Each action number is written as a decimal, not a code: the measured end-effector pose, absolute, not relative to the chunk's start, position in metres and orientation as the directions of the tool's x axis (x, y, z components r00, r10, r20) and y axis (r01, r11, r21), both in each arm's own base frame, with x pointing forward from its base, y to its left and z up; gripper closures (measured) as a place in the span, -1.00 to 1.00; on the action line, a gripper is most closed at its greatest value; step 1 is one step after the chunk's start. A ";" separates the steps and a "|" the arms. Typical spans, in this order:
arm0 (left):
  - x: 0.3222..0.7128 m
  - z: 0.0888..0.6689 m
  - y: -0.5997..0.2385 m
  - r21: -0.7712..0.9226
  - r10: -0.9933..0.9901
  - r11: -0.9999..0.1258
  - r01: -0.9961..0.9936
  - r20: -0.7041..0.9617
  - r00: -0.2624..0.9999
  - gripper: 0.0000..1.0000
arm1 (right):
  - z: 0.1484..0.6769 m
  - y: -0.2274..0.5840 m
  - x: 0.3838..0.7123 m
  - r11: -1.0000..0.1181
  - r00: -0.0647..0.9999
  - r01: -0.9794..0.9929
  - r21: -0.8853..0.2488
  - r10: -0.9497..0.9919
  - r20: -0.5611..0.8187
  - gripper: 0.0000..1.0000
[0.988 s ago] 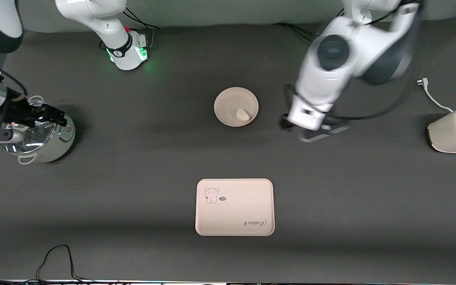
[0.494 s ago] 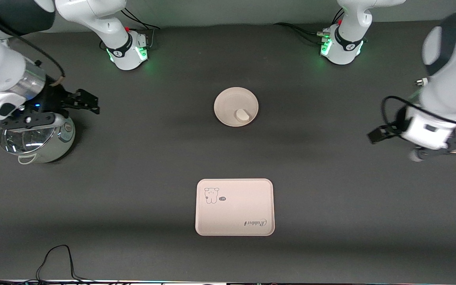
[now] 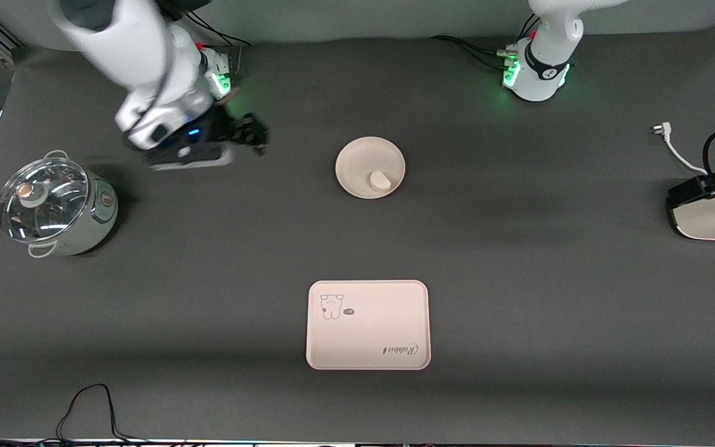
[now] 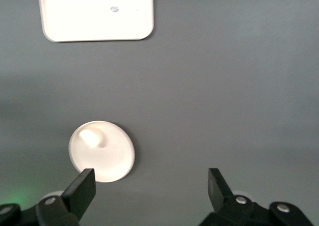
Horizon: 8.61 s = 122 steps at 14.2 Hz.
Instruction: Place bun in plate and plate on tray
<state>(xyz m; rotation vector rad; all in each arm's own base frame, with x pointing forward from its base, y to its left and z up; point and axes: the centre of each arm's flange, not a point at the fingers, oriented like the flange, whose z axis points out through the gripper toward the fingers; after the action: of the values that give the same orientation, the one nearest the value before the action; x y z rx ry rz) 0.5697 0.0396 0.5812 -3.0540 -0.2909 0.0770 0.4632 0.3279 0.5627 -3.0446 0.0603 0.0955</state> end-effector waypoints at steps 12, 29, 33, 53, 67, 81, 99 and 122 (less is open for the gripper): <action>0.528 0.559 0.003 -0.085 0.154 -0.985 0.151 -0.033 0.987 -1.00 | 0.441 0.416 0.385 -0.986 0.997 -0.046 -0.161 -0.036 -0.067 -1.00; 0.522 0.558 0.005 -0.090 0.160 -0.984 0.155 -0.060 0.985 -1.00 | 0.187 0.414 0.344 -0.984 0.992 -0.064 -0.169 -0.080 0.093 -1.00; 0.519 0.562 0.003 -0.093 0.159 -0.984 0.152 -0.076 0.984 -1.00 | 0.186 0.414 0.341 -0.984 0.993 -0.068 -0.165 -0.084 0.088 -1.00; 0.516 0.563 0.001 -0.096 0.157 -0.984 0.148 -0.095 0.983 -1.00 | 0.208 0.407 0.352 -0.984 0.993 -0.078 -0.162 -0.091 0.073 0.91; 0.516 0.566 0.001 -0.097 0.158 -0.984 0.148 -0.096 0.983 -1.00 | 0.357 0.380 0.440 -0.951 0.984 -0.098 -0.292 -0.137 0.116 0.91; 0.515 0.568 0.000 -0.097 0.156 -0.984 0.147 -0.099 0.983 -1.00 | 0.299 0.396 0.675 -0.922 0.967 -0.161 -0.352 -0.218 0.129 0.91; 0.514 0.567 -0.004 -0.100 0.149 -0.985 0.139 -0.110 0.983 -1.00 | 0.197 0.394 0.682 -0.927 0.962 -0.188 -0.326 -0.241 0.131 0.08; 0.517 0.596 -0.005 -0.053 0.158 -0.987 0.155 -0.056 0.986 -1.00 | 0.589 0.015 0.566 -0.998 0.998 0.036 -0.050 0.038 -0.049 -1.00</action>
<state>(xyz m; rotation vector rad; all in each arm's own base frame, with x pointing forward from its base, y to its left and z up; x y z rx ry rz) 0.5166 -0.0049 0.5961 -3.0823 -0.2425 0.0927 0.5660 0.0151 0.5889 -3.0911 -0.0575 0.0776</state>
